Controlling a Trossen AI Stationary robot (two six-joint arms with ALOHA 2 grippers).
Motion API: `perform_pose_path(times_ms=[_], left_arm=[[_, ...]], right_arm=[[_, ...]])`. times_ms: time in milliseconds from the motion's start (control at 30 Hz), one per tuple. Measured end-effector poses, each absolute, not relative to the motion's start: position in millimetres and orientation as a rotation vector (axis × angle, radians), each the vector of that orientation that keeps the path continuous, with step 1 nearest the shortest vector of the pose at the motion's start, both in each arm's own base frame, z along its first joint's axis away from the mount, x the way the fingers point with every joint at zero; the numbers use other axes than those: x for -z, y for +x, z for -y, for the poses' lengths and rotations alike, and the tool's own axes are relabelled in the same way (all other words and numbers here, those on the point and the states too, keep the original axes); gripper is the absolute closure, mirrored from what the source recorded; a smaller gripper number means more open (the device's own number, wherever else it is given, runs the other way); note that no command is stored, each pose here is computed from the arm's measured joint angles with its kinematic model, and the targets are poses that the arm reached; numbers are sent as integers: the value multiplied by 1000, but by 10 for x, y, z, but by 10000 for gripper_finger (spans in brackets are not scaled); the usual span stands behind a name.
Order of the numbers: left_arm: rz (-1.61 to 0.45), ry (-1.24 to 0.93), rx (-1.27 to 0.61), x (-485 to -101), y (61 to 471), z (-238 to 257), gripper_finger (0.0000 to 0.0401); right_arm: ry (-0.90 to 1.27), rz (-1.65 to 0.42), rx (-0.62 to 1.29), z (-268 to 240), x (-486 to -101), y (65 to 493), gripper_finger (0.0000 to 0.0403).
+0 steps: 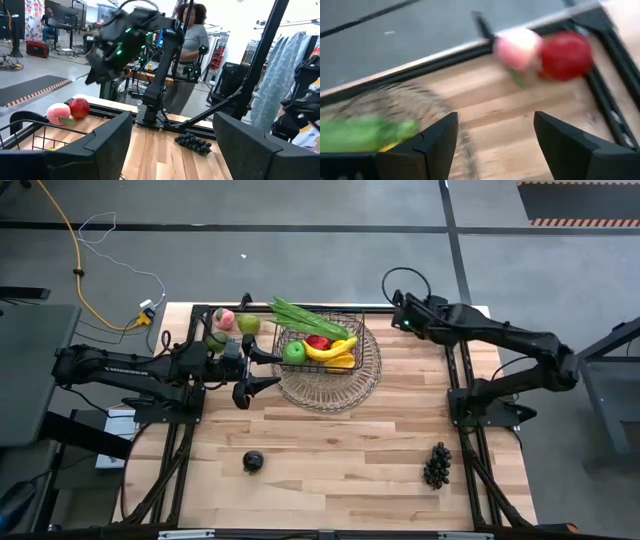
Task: Build produce basket
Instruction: Put the pomegranate into the black wire basket
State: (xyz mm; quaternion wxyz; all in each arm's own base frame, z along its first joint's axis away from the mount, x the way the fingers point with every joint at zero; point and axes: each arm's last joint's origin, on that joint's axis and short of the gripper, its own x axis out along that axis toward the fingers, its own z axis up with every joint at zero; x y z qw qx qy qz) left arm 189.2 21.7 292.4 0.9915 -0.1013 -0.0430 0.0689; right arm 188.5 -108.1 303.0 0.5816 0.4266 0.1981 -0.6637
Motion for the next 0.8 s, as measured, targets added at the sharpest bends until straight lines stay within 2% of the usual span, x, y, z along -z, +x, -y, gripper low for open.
perform_pose_path(times_ms=[167,400,667,800], left_arm=[[86,-203,-138,-2924,1892,-217,135],[90,-206,-163,-2925,1891,-224,135],[96,-214,-215,-2925,1888,-240,135],[96,-214,-218,-2925,1888,-241,135]], right_arm=[[1120,-394,1749,1351,-2815,1732,151],[1214,-326,1914,1616,-2589,1457,151],[1388,-186,1993,1794,-2307,1232,151],[1485,-29,1971,1863,-2145,1198,151]])
